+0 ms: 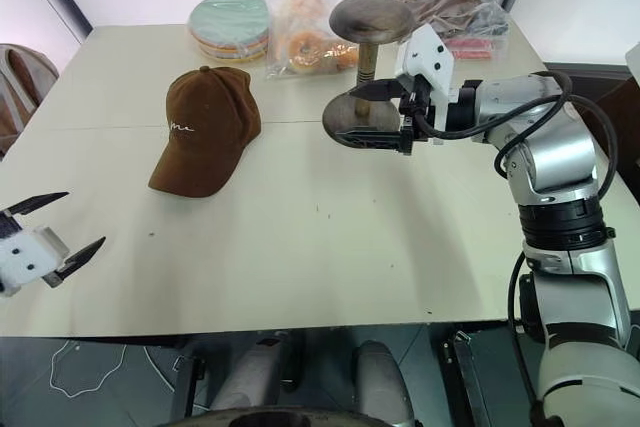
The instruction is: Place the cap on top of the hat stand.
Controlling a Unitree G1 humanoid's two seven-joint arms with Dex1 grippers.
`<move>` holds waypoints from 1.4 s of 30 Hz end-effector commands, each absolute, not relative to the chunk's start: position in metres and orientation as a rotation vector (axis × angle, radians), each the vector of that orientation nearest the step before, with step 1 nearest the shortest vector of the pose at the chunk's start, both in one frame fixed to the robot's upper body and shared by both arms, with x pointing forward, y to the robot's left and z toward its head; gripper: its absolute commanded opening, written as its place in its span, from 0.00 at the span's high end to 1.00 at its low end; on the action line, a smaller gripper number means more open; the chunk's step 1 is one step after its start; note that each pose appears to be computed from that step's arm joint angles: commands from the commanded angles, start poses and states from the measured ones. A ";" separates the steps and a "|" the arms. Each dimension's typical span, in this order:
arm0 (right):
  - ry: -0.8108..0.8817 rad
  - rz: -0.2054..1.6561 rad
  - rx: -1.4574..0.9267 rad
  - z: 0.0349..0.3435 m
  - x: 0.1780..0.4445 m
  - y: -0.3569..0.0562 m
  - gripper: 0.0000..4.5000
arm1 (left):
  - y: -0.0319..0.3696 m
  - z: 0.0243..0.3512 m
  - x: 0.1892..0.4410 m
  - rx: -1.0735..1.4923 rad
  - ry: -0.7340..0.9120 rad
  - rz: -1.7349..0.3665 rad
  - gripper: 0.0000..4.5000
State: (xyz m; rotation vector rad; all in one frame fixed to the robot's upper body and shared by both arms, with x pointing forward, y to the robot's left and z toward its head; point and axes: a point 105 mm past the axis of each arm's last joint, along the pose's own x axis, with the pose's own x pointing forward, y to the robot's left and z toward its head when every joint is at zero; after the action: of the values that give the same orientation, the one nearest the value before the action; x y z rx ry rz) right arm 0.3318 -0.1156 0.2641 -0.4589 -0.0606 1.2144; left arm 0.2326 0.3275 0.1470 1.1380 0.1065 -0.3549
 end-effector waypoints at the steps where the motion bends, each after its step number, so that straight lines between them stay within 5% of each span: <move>1: -0.111 1.199 -0.496 0.278 0.324 -0.118 0.23 | 0.327 0.140 0.241 1.181 0.046 -0.317 0.00; 12: -0.097 1.162 -0.510 0.280 0.316 -0.123 0.23 | 0.317 0.110 0.258 1.187 -0.027 -0.315 0.00; 42: -0.082 1.090 -0.520 0.281 0.309 -0.136 0.23 | 0.312 0.101 0.339 1.318 -0.162 -0.184 0.00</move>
State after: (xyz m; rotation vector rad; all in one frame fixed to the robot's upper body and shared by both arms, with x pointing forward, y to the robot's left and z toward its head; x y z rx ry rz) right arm 0.3145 -0.1344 0.2673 -0.4933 -0.0227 1.1021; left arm 0.3385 0.3083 0.1059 1.3155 -0.1850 -0.1931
